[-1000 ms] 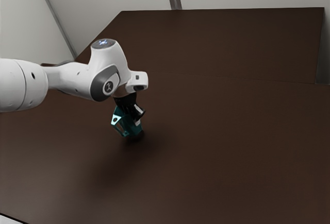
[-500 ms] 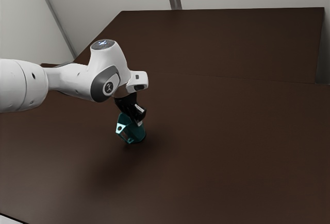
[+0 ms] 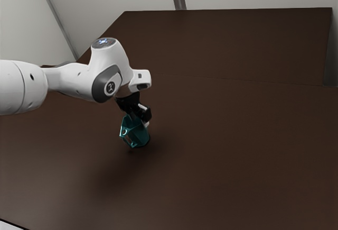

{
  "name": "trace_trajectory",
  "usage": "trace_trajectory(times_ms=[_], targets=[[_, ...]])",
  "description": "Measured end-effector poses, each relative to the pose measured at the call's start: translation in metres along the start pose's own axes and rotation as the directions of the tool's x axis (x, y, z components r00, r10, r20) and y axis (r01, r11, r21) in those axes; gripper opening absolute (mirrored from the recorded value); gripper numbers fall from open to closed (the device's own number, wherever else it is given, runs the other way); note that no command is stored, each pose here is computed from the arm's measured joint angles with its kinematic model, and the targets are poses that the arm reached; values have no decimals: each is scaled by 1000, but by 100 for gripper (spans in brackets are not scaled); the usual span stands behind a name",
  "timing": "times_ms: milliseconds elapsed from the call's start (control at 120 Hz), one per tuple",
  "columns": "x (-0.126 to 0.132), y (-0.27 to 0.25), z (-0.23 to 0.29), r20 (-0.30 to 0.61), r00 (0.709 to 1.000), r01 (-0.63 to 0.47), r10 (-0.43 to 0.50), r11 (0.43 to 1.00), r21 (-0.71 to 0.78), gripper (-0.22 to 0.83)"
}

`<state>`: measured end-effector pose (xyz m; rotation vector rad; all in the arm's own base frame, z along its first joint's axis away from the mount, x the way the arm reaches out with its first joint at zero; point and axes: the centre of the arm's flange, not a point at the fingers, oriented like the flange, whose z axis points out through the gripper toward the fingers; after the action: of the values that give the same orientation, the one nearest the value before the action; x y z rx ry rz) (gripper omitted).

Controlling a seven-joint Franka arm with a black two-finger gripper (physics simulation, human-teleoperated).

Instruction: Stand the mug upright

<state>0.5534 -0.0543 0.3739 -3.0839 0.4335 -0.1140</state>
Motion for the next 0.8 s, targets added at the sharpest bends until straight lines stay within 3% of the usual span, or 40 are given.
trace_trajectory(times_ms=[333, 542, 642, 800], targets=[[14, 15, -46, -83, 996, -29, 29, 1000, 1, 47], [56, 13, -109, -138, 990, -30, 32, 999, 14, 56], [76, -15, -138, -123, 992, 22, -21, 1000, 8, 58], [84, -46, -157, -44, 996, 82, -82, 997, -9, 60]])
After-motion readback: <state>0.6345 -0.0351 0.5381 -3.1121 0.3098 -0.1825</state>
